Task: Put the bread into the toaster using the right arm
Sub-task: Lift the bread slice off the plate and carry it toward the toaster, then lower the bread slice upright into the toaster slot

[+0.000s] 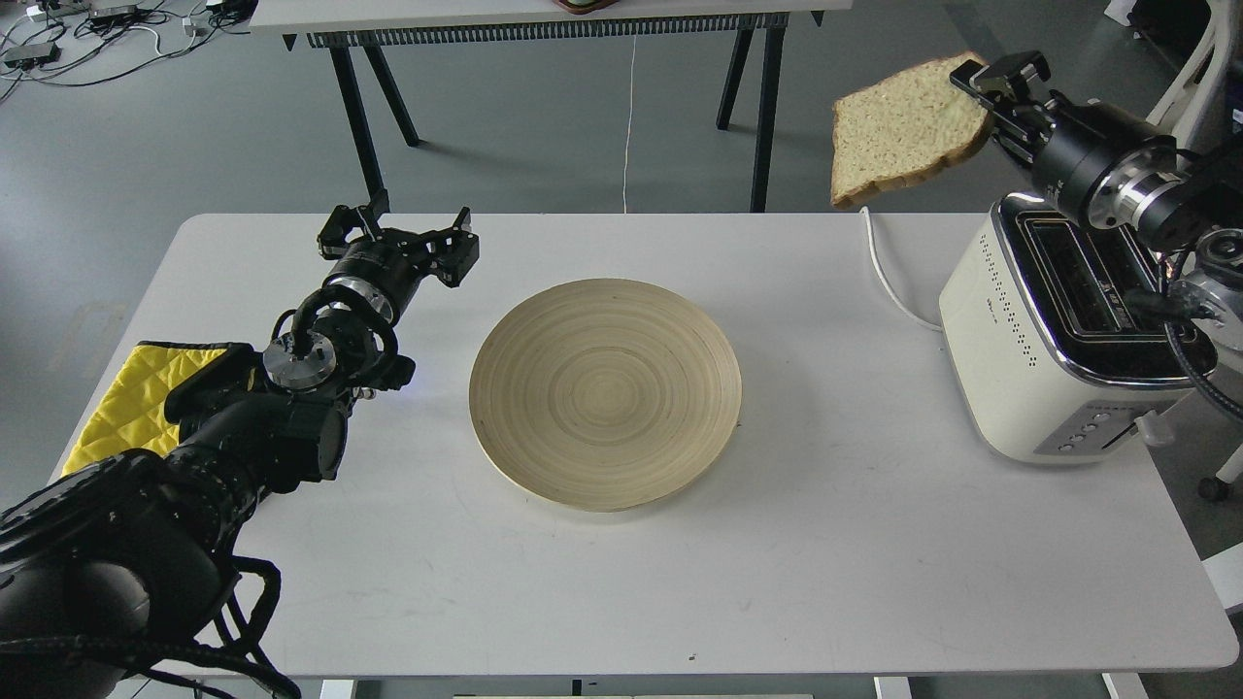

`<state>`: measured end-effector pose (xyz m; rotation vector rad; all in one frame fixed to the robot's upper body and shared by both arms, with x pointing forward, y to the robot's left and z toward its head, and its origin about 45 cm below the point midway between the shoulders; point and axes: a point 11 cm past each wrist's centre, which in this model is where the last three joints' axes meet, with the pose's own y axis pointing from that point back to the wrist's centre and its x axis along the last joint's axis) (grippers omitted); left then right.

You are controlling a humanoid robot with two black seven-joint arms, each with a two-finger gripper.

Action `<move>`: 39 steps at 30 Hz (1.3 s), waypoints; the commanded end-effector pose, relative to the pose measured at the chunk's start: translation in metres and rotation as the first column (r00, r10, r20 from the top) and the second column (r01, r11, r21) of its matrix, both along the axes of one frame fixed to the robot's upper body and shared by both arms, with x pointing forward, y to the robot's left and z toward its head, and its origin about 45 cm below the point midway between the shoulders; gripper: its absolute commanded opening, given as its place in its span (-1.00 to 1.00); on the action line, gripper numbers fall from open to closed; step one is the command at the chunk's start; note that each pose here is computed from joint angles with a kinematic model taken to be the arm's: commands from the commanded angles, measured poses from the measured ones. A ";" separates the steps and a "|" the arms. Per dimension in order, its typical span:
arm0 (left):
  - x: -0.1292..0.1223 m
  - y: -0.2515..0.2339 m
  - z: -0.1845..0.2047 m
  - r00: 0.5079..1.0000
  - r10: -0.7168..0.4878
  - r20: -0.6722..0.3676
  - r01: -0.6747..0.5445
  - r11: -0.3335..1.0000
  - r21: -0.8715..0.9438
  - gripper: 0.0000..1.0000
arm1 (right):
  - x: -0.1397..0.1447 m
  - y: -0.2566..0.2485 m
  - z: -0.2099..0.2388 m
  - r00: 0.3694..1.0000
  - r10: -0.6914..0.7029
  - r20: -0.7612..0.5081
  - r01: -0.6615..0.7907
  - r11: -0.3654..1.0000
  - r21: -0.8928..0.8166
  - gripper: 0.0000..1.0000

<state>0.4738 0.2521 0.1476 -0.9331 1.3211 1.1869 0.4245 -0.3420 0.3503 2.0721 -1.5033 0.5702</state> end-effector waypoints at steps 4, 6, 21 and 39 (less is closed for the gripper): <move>0.000 0.000 0.000 1.000 0.000 0.000 0.000 1.000 0.000 1.00 | -0.022 -0.071 0.024 0.996 -0.079 0.052 0.089 0.965 -0.248 -0.73; 0.000 0.000 0.000 1.000 -0.001 0.000 0.001 1.000 0.001 1.00 | -0.030 -0.087 0.028 0.994 -0.090 0.067 0.106 0.947 -0.304 -0.73; 0.000 0.000 0.000 1.000 0.000 0.000 0.000 1.000 0.000 1.00 | -0.072 -0.144 0.018 0.990 -0.140 0.007 0.126 0.866 -0.484 -0.74; 0.000 0.000 0.000 1.000 0.000 0.000 0.000 1.000 0.000 1.00 | -0.068 -0.117 -0.010 0.996 -0.067 -0.059 0.030 0.876 -0.481 -0.74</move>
